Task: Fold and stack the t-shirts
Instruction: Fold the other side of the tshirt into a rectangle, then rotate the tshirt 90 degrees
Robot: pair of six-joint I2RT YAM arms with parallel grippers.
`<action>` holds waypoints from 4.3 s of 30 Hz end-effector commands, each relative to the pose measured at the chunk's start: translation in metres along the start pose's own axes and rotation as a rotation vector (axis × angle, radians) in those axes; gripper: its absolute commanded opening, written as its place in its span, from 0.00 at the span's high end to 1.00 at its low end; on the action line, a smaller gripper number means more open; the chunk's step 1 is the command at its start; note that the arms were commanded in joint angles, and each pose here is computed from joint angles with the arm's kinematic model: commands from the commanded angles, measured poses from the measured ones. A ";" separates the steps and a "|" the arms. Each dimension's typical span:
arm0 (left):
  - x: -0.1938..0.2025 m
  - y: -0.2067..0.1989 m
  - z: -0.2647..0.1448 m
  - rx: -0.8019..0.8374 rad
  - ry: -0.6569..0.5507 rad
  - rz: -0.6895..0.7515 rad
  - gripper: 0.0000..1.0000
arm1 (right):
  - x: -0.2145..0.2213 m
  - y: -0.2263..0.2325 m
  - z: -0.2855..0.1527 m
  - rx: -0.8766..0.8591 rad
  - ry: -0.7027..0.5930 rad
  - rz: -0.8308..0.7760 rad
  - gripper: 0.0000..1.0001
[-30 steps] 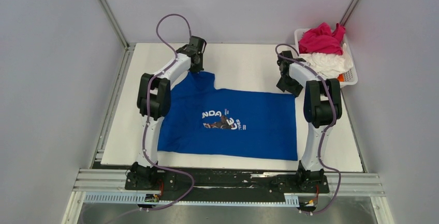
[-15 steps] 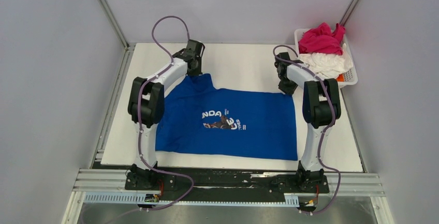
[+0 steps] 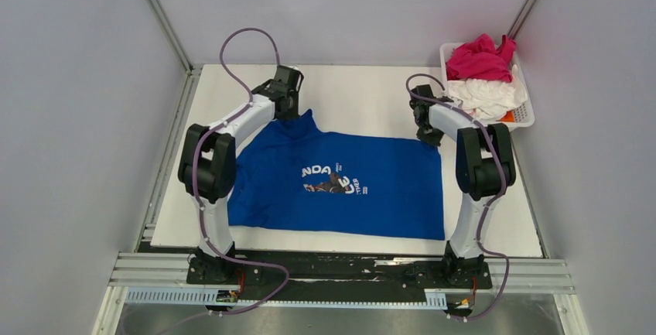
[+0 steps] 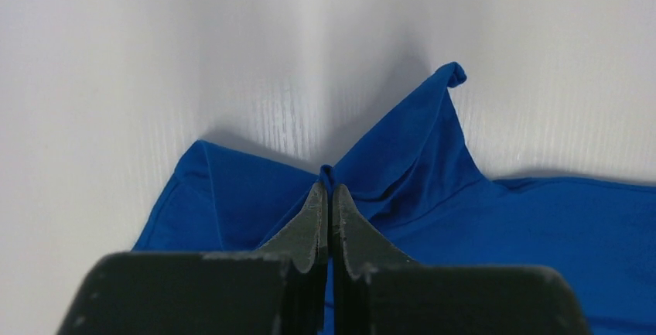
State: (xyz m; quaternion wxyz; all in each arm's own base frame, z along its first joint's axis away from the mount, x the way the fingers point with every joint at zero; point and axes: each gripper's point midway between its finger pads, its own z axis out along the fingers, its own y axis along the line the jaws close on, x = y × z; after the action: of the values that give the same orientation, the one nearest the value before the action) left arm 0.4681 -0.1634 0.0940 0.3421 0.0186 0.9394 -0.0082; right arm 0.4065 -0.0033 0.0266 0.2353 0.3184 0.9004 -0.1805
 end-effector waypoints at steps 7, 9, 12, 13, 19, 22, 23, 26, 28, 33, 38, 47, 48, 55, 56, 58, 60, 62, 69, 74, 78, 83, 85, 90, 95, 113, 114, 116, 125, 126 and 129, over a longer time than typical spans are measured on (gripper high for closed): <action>-0.006 0.005 -0.063 -0.014 -0.118 -0.036 1.00 | -0.010 -0.010 -0.058 -0.095 -0.159 -0.057 1.00; 0.002 0.008 -0.070 -0.019 -0.116 -0.038 1.00 | -0.007 -0.014 -0.068 -0.119 -0.169 -0.058 1.00; 0.009 0.011 -0.087 -0.034 -0.130 -0.038 1.00 | 0.001 -0.020 -0.080 -0.147 -0.175 -0.063 1.00; 0.017 0.014 -0.088 -0.042 -0.118 -0.036 1.00 | 0.002 -0.022 -0.083 -0.158 -0.176 -0.061 1.00; 0.043 0.029 -0.126 -0.083 -0.127 -0.051 1.00 | 0.011 -0.039 -0.104 -0.227 -0.181 -0.040 1.00; 0.061 0.034 -0.138 -0.087 -0.107 -0.070 1.00 | 0.013 -0.043 -0.111 -0.258 -0.182 -0.040 1.00; 0.063 0.035 -0.146 -0.080 -0.114 -0.075 1.00 | 0.013 -0.044 -0.113 -0.263 -0.185 -0.043 1.00; 0.072 0.038 -0.157 -0.078 -0.102 -0.099 1.00 | 0.012 -0.048 -0.117 -0.267 -0.196 -0.049 1.00; 0.078 0.040 -0.166 -0.078 -0.090 -0.109 1.00 | 0.011 -0.049 -0.119 -0.270 -0.202 -0.050 1.00; 0.097 0.046 -0.182 -0.100 -0.036 -0.123 1.00 | 0.004 -0.052 -0.125 -0.273 -0.225 -0.054 1.00; 0.117 0.053 -0.198 -0.133 -0.001 -0.120 1.00 | 0.004 -0.052 -0.128 -0.277 -0.222 -0.065 1.00; 0.157 0.058 -0.214 -0.134 0.099 -0.115 1.00 | 0.006 -0.069 -0.128 -0.229 -0.238 -0.073 1.00; 0.162 0.058 -0.214 -0.136 0.114 -0.108 1.00 | 0.008 -0.069 -0.127 -0.227 -0.235 -0.074 1.00; 0.194 0.054 -0.211 -0.119 0.214 -0.128 1.00 | 0.033 -0.072 -0.106 -0.193 -0.165 -0.097 0.99; 0.200 0.054 -0.210 -0.123 0.231 -0.134 1.00 | 0.038 -0.074 -0.102 -0.182 -0.153 -0.095 0.98; 0.214 0.055 -0.209 -0.132 0.275 -0.148 1.00 | 0.050 -0.079 -0.094 -0.155 -0.122 -0.096 0.96; 0.230 0.057 -0.208 -0.144 0.324 -0.164 0.95 | 0.060 -0.084 -0.088 -0.135 -0.098 -0.090 0.94; 0.244 0.056 -0.207 -0.147 0.370 -0.180 0.78 | 0.069 -0.089 -0.083 -0.115 -0.075 -0.079 0.89; 0.247 0.050 -0.212 -0.128 0.398 -0.173 0.19 | 0.080 -0.114 -0.085 -0.003 -0.031 -0.016 0.20; 0.216 0.032 -0.213 -0.015 0.278 -0.197 0.00 | 0.064 -0.110 -0.107 -0.079 -0.081 0.074 0.00; 0.171 0.012 -0.191 0.047 0.113 -0.248 0.00 | 0.053 -0.069 -0.133 -0.377 -0.109 0.051 0.00; 0.162 -0.004 -0.140 0.155 0.167 -0.387 0.00 | 0.073 0.007 -0.183 -0.924 -0.060 -0.101 0.00; 0.159 -0.005 -0.116 0.181 0.192 -0.456 0.00 | 0.090 0.022 -0.188 -1.032 -0.001 -0.150 0.00; 0.152 0.004 -0.060 0.069 0.236 -0.532 0.00 | 0.119 0.040 -0.173 -1.090 0.118 -0.225 0.00; 0.167 0.005 -0.014 -0.038 0.332 -0.543 0.00 | 0.150 0.038 -0.147 -1.045 0.221 -0.252 0.00; -0.071 -0.146 0.153 0.541 0.060 -0.689 0.00 | 0.291 0.031 -0.218 -1.289 0.610 -0.634 0.00; -0.072 -0.159 0.168 0.622 0.031 -0.701 0.00 | 0.293 0.034 -0.226 -1.319 0.604 -0.664 0.00; -0.086 -0.175 0.177 0.715 -0.020 -0.764 0.00 | 0.299 0.040 -0.237 -1.376 0.588 -0.714 0.00; -0.127 -0.177 0.173 0.796 -0.223 -0.762 0.00 | 0.296 0.066 -0.247 -1.396 0.521 -0.723 0.00; -0.133 -0.181 0.164 0.825 -0.236 -0.723 0.00 | 0.292 0.067 -0.249 -1.394 0.494 -0.717 0.00; -0.150 -0.187 0.134 0.869 -0.266 -0.614 0.00 | 0.270 0.073 -0.255 -1.363 0.387 -0.678 0.00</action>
State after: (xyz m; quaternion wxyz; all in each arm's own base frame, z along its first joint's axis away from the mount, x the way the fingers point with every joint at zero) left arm 0.6662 -0.3524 0.0774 0.3763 -0.1797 0.7558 -0.5048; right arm 0.1659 0.2983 0.0507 0.0785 -0.1638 0.8881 0.4222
